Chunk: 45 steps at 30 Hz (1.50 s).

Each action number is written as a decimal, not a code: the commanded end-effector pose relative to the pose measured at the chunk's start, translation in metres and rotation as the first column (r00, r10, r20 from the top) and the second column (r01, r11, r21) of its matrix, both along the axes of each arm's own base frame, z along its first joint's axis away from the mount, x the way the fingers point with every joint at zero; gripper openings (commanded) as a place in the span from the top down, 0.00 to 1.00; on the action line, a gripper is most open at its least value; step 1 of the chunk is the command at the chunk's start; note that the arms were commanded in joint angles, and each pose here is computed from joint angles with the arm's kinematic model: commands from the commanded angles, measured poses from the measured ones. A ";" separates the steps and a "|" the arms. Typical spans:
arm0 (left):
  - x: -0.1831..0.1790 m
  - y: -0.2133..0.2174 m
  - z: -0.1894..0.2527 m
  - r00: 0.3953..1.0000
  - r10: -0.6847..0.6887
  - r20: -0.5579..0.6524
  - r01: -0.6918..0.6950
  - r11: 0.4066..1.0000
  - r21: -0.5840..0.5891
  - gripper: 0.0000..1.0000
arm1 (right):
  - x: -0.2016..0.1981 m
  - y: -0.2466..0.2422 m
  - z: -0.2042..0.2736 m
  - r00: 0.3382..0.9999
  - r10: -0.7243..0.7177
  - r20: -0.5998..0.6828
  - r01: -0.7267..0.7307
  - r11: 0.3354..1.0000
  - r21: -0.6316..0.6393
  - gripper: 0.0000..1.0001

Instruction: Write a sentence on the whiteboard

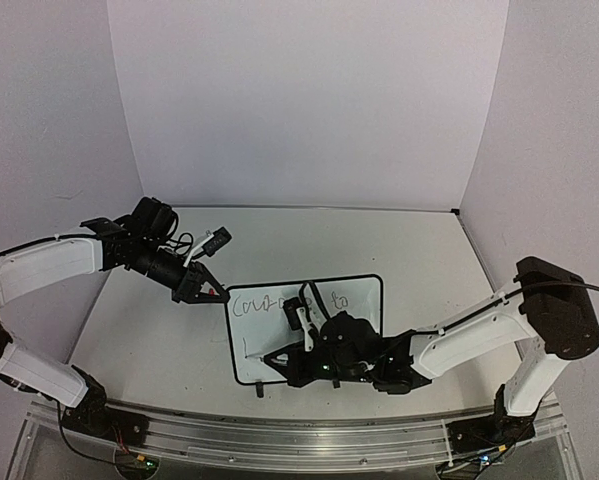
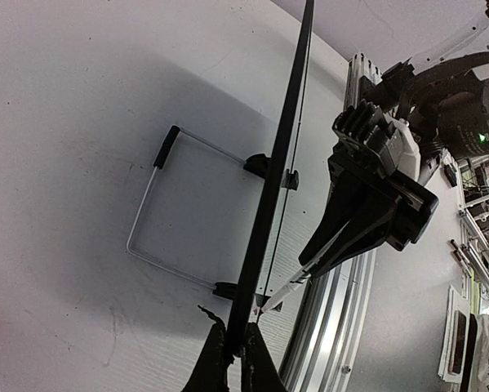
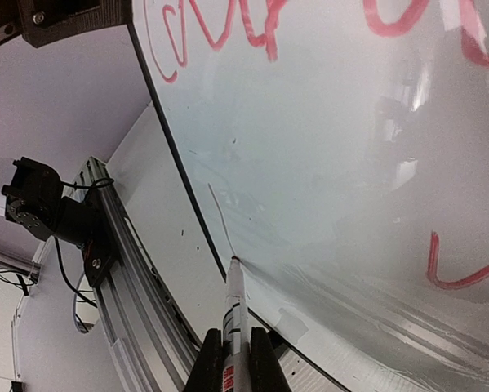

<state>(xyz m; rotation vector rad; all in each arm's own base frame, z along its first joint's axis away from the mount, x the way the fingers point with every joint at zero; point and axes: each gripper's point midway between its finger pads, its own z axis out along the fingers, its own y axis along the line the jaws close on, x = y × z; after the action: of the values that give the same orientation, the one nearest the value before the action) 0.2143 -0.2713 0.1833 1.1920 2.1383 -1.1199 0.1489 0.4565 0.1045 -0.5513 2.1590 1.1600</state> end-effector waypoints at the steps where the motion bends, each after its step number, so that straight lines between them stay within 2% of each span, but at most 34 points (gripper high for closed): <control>1: 0.004 0.000 -0.009 1.000 0.011 0.023 -0.012 0.998 0.056 1.00 | 0.005 0.010 0.014 1.000 -0.023 0.017 0.022 0.996 0.083 1.00; 7: 0.004 0.000 -0.009 1.000 0.011 0.024 -0.012 0.998 0.054 1.00 | 0.010 0.006 0.017 0.998 -0.061 0.030 0.058 0.994 0.090 1.00; 21: 0.004 0.000 -0.009 1.000 0.010 0.023 -0.012 0.998 0.054 1.00 | 0.015 -0.024 0.009 0.990 -0.130 0.050 0.130 0.991 0.008 1.00; 30: 0.003 -0.001 -0.010 1.000 0.009 0.019 -0.010 0.998 0.055 1.00 | 0.005 -0.004 -0.002 0.999 -0.038 0.024 0.039 0.999 -0.025 1.00; 38: 0.004 -0.001 -0.009 1.000 0.007 0.021 -0.008 0.999 0.052 1.00 | 0.008 0.002 0.001 0.999 -0.042 0.034 0.043 0.999 -0.020 1.00; 45: 0.004 -0.002 -0.008 1.000 0.006 0.023 -0.007 0.999 0.050 1.00 | -0.002 0.003 0.021 0.999 0.011 0.034 -0.013 0.998 0.063 1.00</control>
<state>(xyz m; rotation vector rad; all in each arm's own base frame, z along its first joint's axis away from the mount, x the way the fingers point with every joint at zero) 0.2143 -0.2723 0.1838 1.1949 2.1326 -1.1196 0.1484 0.4543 0.1022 -0.5464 2.1619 1.1252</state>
